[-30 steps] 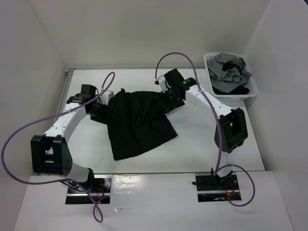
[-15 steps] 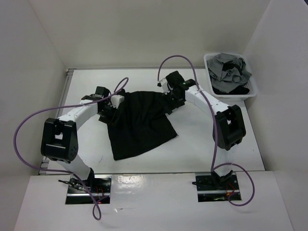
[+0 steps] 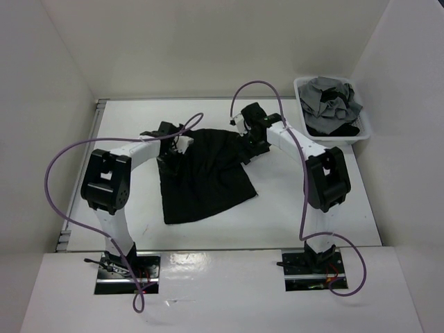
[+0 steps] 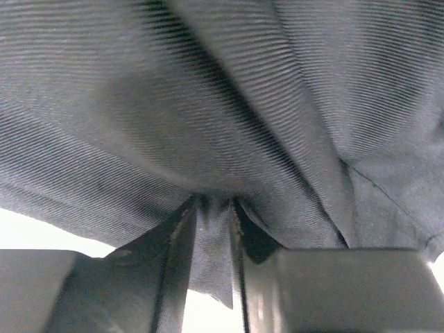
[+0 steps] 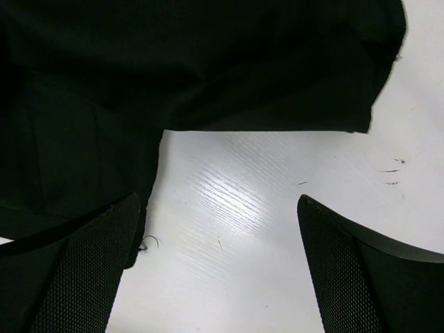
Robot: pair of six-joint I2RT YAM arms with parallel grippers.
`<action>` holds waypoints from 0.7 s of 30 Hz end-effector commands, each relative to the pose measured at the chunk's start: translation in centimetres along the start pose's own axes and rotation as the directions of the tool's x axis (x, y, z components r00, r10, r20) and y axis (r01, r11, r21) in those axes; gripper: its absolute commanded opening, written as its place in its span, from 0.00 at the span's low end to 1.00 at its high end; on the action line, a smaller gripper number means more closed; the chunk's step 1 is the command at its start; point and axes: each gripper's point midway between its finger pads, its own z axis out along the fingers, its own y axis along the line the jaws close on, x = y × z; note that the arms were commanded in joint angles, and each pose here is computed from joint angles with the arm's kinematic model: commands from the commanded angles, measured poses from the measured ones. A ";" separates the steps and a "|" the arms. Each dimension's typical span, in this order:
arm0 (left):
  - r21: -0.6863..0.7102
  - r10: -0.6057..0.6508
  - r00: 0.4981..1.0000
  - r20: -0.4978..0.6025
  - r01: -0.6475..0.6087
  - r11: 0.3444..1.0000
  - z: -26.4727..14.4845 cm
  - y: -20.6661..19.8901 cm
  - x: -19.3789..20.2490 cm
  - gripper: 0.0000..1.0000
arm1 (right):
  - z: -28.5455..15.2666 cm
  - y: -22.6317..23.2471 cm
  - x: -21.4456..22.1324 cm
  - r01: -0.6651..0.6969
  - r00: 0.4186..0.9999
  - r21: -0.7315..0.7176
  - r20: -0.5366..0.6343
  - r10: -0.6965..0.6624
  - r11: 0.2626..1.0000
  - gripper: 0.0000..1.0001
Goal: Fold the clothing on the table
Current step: Flatten the skirt out
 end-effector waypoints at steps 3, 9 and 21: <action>-0.097 -0.023 0.997 0.072 0.030 0.995 2.0 2.2 -4.5 0.29 | -0.2 -0.6 -1.4 -0.010 0.999 0.029 0.031 0.009 1.000 0.98; -0.158 -0.150 0.971 0.188 0.180 0.971 1.7 7.7 -9.3 0.29 | 0.1 -1.5 -1.5 -0.019 1.000 0.056 0.025 0.018 0.998 0.98; -0.186 -0.269 0.884 0.382 0.359 0.915 -5.5 14.7 -13.9 0.64 | 1.1 -1.9 -1.8 -0.018 1.000 0.071 0.004 0.018 0.997 0.98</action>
